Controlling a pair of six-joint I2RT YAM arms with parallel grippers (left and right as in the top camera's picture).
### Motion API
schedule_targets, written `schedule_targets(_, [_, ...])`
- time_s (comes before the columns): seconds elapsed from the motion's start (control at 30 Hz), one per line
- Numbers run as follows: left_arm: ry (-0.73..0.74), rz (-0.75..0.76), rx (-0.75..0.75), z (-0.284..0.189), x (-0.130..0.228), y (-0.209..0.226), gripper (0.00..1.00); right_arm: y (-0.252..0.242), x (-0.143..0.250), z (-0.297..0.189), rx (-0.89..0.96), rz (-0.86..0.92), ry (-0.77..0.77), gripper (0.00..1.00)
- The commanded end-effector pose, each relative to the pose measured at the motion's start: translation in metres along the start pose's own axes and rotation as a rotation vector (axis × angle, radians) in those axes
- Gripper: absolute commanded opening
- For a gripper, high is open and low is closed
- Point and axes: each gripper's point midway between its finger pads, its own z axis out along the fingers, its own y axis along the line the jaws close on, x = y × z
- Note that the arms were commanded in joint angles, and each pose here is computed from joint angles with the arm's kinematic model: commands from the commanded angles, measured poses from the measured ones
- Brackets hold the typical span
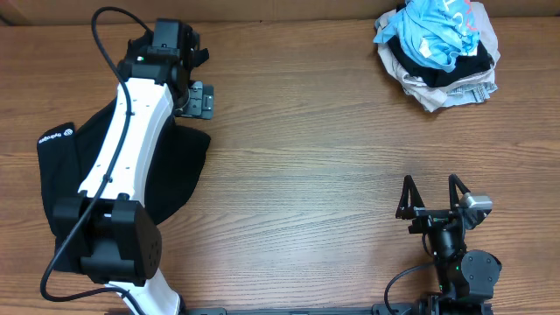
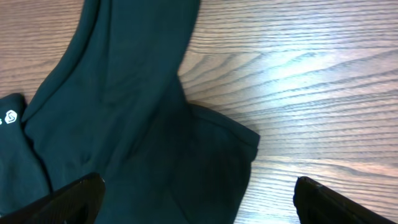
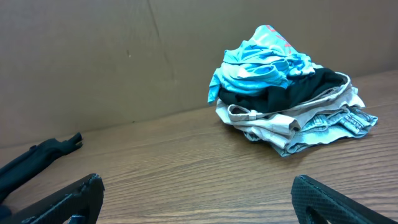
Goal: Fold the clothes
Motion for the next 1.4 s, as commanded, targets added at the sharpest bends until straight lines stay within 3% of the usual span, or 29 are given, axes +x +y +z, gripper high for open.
schedule_targets(0.0, [-0.008, 0.001, 0.006, -0.001, -0.005, 0.005, 1.0, -0.001, 0.002, 0.0, 0.003, 0.003, -0.004, 1.0])
schedule_targets(0.13, [-0.083, 0.003, 0.017, -0.031, -0.011, 0.003, 1.0, -0.001, 0.002, 0.0, 0.004, 0.003, -0.003, 1.0])
schedule_targets(0.33, [-0.29, -0.009, -0.032, -0.126, -0.009, 0.036, 1.0, -0.001, 0.002, 0.0, 0.004, 0.003, -0.003, 1.0])
schedule_targets(0.5, [-0.5, -0.173, 0.021, -0.191, 0.01, 0.067, 1.0, -0.001, 0.002, 0.0, 0.004, 0.003, -0.003, 1.0])
schedule_targets(0.53, [-0.602, -0.239, 0.068, -0.199, 0.017, 0.075, 1.0, -0.001, 0.002, 0.0, 0.003, 0.003, -0.004, 1.0])
schedule_targets(0.67, [-0.809, -0.247, 0.183, -0.194, 0.032, 0.067, 1.0, -0.001, 0.002, 0.0, 0.004, 0.003, -0.003, 1.0])
schedule_targets(0.9, [-1.127, -0.211, 0.227, -0.165, 0.078, 0.045, 1.0, -0.001, 0.002, 0.0, 0.004, 0.003, -0.003, 1.0])
schedule_targets(1.13, [-1.203, -0.244, 0.248, -0.114, 0.127, 0.03, 1.0, -0.001, 0.002, 0.0, 0.004, 0.003, -0.003, 1.0])
schedule_targets(1.37, [-1.242, -0.249, 0.233, -0.093, 0.15, 0.027, 1.0, -0.001, 0.002, 0.0, 0.003, 0.003, -0.004, 1.0])
